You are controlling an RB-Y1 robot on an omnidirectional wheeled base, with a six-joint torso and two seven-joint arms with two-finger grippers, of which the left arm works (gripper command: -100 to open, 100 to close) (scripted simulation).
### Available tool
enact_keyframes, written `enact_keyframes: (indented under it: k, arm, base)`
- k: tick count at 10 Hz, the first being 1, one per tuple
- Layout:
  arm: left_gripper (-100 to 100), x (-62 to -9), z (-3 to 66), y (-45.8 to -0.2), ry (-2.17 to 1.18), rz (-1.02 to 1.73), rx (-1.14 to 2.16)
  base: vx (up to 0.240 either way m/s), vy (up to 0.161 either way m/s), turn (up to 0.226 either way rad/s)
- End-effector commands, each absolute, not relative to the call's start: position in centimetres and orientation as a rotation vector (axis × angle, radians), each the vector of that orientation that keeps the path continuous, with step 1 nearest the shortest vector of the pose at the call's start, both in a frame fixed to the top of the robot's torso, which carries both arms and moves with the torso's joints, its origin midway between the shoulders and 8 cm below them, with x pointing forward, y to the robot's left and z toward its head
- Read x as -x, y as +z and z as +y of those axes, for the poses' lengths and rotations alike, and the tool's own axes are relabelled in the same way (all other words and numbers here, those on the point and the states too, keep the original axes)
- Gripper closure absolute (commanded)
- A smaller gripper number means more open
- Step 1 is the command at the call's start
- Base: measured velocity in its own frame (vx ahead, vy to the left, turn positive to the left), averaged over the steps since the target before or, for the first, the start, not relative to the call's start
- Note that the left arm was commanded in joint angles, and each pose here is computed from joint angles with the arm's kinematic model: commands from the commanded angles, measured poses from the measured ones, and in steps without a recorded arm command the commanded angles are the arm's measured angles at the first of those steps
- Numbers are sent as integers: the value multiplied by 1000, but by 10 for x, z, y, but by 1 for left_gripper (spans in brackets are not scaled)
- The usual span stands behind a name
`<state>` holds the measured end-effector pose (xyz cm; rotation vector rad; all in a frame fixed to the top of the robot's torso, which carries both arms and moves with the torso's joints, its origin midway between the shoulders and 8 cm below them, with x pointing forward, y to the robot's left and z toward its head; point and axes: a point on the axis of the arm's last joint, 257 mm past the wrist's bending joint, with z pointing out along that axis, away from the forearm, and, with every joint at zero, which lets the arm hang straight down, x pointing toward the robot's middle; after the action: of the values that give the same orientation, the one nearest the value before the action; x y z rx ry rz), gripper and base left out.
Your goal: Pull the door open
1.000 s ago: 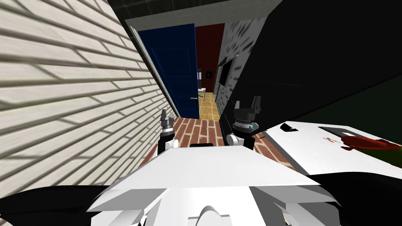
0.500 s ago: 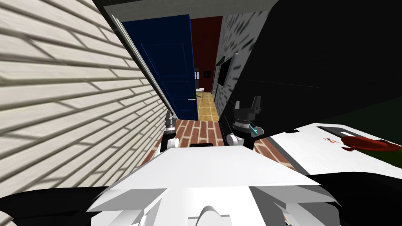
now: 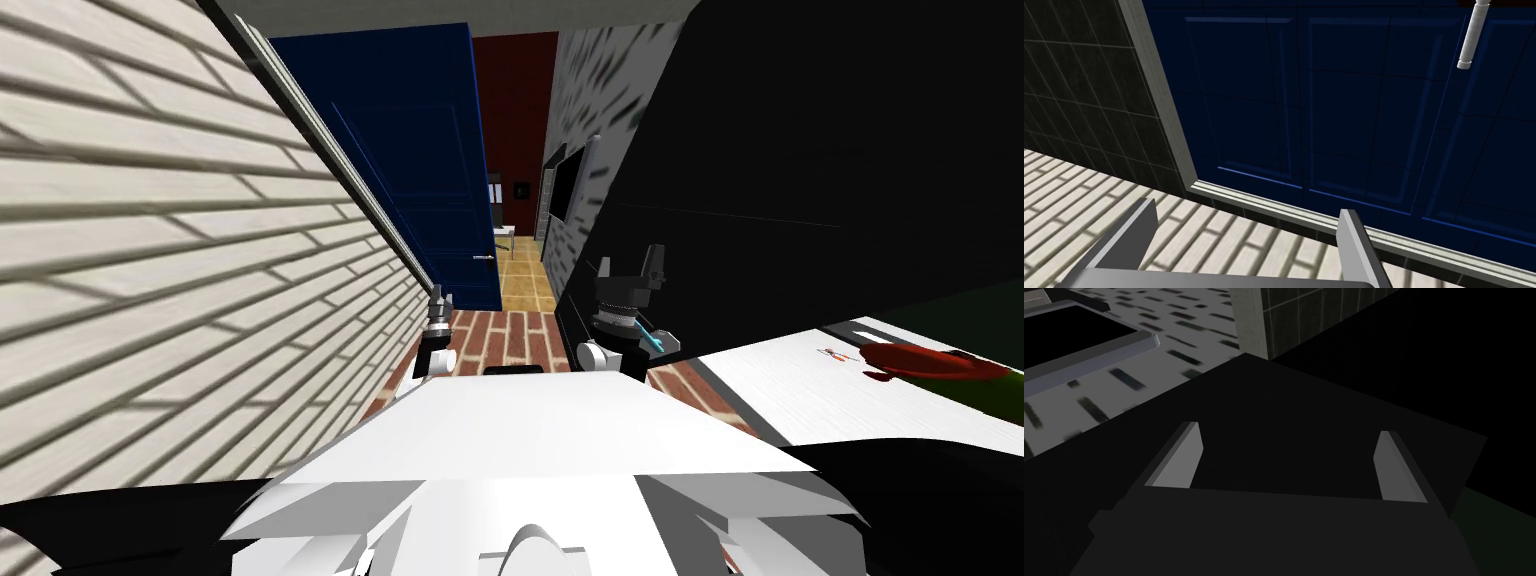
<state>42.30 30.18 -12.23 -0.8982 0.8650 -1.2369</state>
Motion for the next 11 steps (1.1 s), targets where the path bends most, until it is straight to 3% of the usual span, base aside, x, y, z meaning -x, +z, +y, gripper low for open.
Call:
enact_keyframes:
  k: [1,11]
  arm:
    - [-100,-431,305,-138,-1236,896,926]
    - [-100,-472,327,-211,-1209,1018,1062]
  base:
    - [154,44,-104]
    - [138,12,-80]
